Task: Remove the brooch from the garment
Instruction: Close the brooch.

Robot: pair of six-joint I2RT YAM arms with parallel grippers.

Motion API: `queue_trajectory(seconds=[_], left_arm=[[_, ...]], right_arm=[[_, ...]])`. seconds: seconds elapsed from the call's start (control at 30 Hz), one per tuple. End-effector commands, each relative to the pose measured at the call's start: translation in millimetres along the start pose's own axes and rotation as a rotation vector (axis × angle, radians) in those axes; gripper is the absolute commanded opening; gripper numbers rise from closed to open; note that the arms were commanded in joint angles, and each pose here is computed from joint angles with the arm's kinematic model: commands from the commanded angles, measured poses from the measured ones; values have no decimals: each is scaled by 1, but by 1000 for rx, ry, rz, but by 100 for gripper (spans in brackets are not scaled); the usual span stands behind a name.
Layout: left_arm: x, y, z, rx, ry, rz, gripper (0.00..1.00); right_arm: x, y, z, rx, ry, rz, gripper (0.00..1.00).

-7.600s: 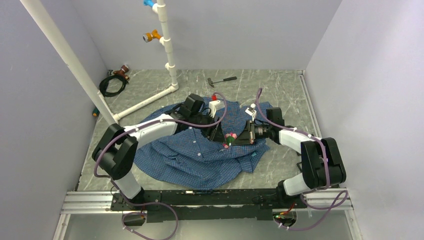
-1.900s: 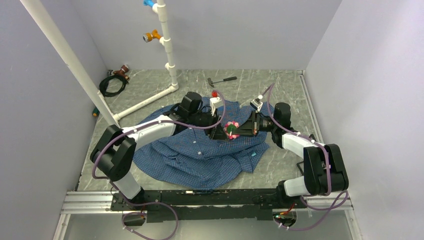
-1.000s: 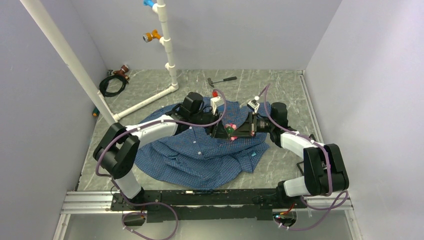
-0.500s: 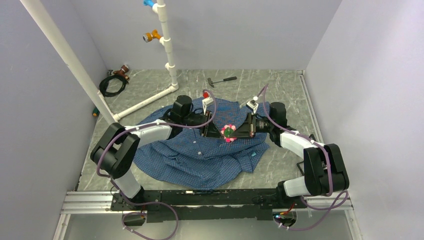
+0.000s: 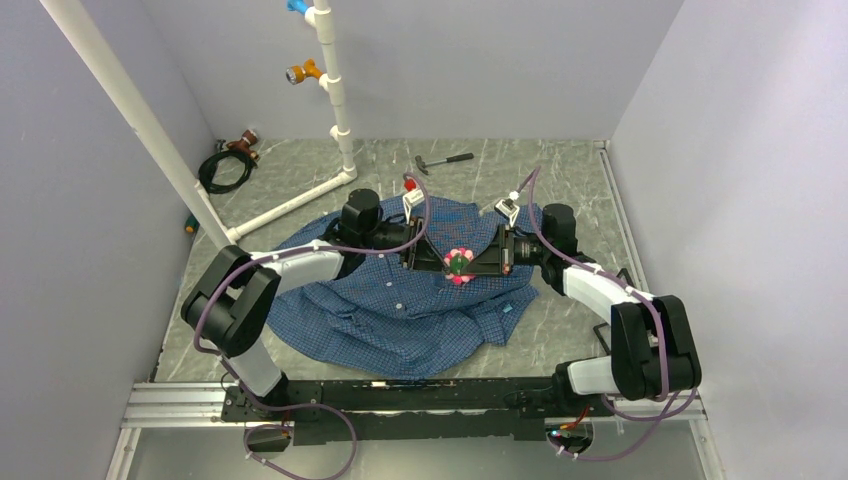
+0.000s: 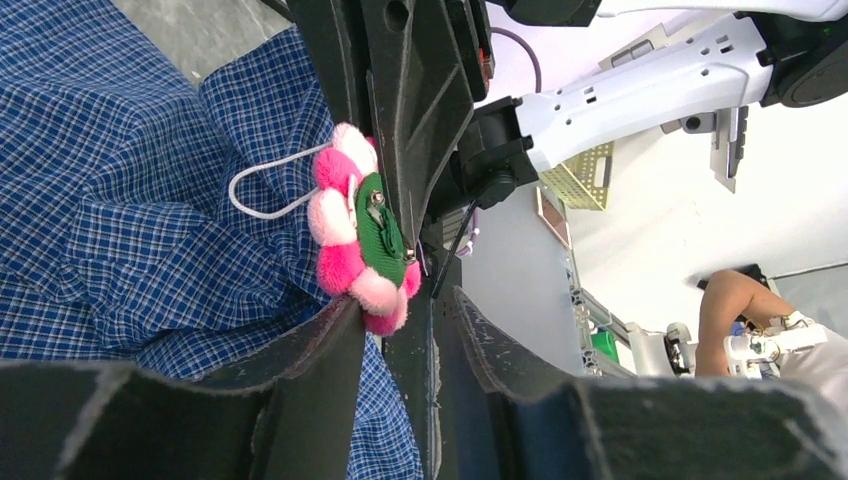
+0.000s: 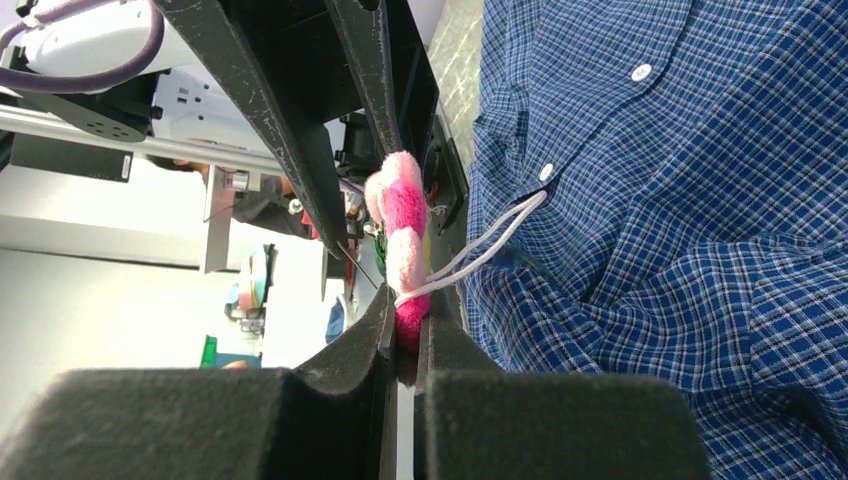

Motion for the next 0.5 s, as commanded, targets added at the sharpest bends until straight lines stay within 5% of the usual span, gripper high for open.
queue_trajectory(seconds=[0.0, 0.23, 0.47], left_arm=[[10, 8, -6, 6, 59, -23, 41], [7, 9, 14, 139, 6, -22, 55], [10, 10, 5, 40, 28, -22, 43]], right_arm=[[7, 2, 8, 10, -74, -4, 0], [6, 2, 11, 13, -86, -3, 0], [5, 2, 9, 10, -85, -1, 0]])
Point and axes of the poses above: each gripper's point midway between its finger pads, its own y axis out along the fingers, its own z axis along the line the jaws close on, x = y × z, the point moved 10 cm from there along -y, back along the fingers, and after that the axes turned 11 degrees about -y, right-handed, at the moved point
